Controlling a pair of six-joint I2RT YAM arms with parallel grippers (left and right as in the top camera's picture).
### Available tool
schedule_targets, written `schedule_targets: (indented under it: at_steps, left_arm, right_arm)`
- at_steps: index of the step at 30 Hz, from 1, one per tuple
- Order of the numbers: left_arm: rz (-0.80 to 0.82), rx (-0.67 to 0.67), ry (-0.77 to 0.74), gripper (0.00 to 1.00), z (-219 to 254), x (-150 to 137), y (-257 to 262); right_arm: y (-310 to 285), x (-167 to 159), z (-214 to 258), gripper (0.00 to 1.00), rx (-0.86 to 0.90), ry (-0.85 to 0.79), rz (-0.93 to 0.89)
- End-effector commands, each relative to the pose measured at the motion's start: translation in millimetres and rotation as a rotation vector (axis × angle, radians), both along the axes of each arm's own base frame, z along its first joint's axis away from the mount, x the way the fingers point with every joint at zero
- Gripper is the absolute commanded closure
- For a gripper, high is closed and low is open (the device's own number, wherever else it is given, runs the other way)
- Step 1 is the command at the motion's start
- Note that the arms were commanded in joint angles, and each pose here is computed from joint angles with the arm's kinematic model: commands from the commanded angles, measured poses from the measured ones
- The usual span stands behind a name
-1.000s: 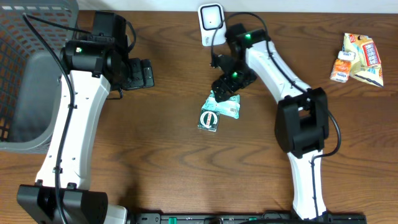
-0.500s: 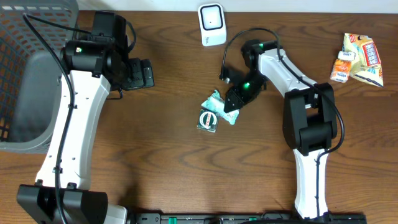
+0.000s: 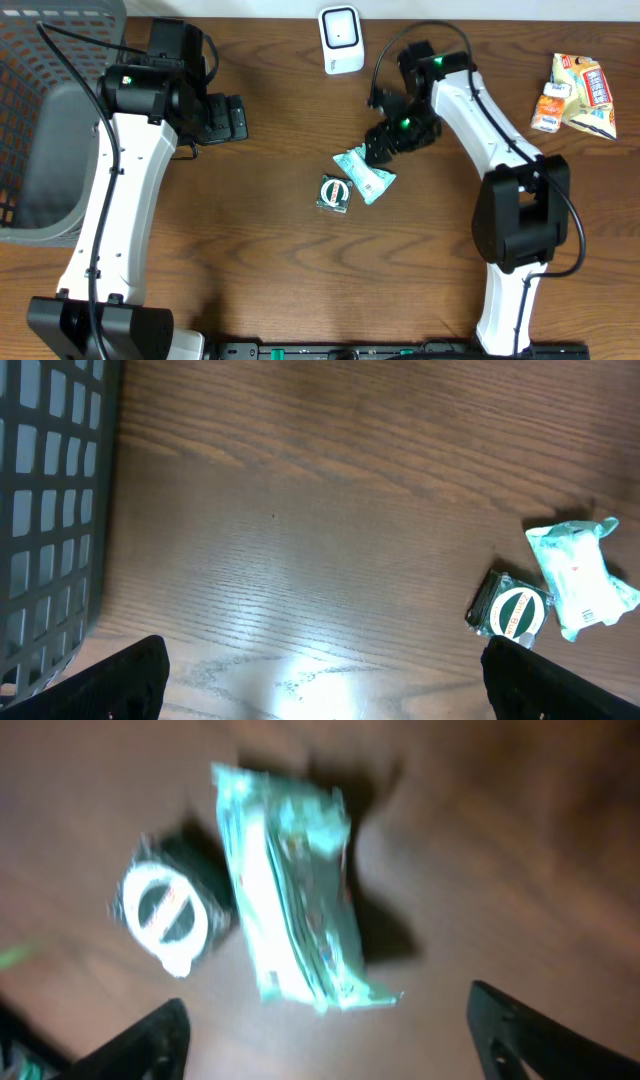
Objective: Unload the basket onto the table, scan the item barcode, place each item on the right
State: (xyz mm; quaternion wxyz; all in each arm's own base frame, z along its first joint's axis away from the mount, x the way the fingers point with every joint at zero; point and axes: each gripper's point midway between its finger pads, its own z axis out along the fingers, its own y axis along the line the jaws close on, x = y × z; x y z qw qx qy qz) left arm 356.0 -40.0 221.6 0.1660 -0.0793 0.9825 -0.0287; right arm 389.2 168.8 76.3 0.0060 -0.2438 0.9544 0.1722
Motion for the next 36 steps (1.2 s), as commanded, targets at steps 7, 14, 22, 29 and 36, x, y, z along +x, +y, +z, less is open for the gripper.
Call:
schedule_targets:
  at_steps: [7, 14, 22, 29, 36]
  left_arm:
    - [-0.002, 0.008, 0.009, 0.02, -2.5, -0.1, 1.4]
    - [-0.002, 0.008, 0.009, 0.02, -2.5, -0.1, 1.4]
    - [-0.002, 0.008, 0.009, 0.02, -2.5, -0.1, 1.5]
    - [-0.002, 0.008, 0.009, 0.02, -2.5, -0.1, 1.5]
    - [-0.002, 0.008, 0.009, 0.02, -2.5, -0.1, 1.4]
  right_arm:
    - [24.8, 8.5, -38.0, 0.08, 0.110, 0.019, -0.021]
    - [37.9, -17.3, -63.9, 0.38, 0.189, 0.133, -0.017]
    - [47.6, -34.5, -71.9, 0.74, 0.200, 0.169, 0.015]
    - [45.8, -18.0, -49.4, 0.99, 0.241, 0.149, -0.050]
    - [38.6, 27.4, 49.4, 0.99, 0.425, 0.025, -0.214]
